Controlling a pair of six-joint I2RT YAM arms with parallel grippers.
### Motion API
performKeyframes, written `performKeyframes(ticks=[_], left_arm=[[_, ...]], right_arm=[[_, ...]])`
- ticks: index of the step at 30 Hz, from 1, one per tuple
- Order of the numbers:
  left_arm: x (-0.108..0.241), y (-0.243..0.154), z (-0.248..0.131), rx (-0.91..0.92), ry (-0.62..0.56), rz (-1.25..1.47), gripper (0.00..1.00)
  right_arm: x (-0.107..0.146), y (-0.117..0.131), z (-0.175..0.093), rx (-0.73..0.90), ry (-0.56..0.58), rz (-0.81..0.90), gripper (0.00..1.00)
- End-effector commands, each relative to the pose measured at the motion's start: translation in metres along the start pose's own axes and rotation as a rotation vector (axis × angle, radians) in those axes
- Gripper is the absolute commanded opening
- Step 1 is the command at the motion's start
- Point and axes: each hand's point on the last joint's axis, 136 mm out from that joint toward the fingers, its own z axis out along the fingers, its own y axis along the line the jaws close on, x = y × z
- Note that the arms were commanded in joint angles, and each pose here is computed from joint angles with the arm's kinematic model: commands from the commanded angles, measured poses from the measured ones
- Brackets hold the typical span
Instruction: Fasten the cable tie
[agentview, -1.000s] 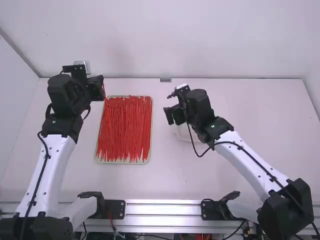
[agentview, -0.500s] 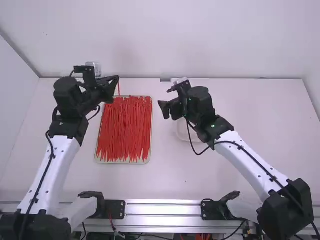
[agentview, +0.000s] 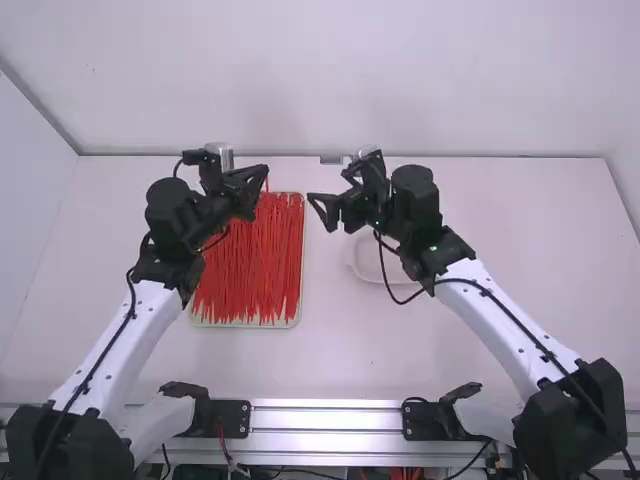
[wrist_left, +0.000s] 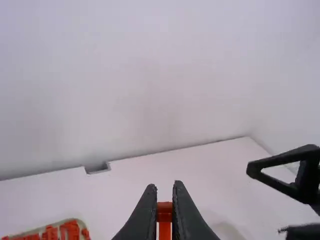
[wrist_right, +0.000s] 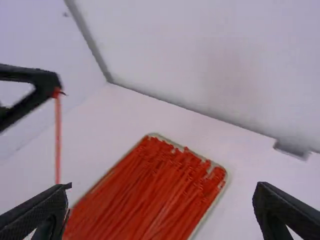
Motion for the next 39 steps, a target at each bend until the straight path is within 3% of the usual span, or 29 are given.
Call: performKeyframes(ticks=[1,11,29,33,39], left_arm=[[-0.01,-0.011,-0.002,0.019,-0.038,0.016,0.02],[-0.029,-0.045,0.006,0.129,-0.137,0.013,0.02],[-0.058,-0.085,-0.005,0.308,-0.243,-0.041,0.02],[-0.061,-0.087,-0.006,0.317,-0.252,-0.061,0.02],[-0.063,-0.089,-0.007,0.332,-0.257,-0.079,0.02]], right_arm=[[-0.014,0.021,-0.001,-0.107,-0.024,-0.01,0.98],[-0.029,0.052,0.003,-0.187,-0.093,-0.065,0.98],[-0.062,0.051,0.005,-0.058,-0.244,-0.101,0.98],[-0.064,0.051,0.004,-0.06,-0.253,-0.105,0.85],[-0.062,0.064,0.004,-0.12,-0.248,-0.122,0.49]])
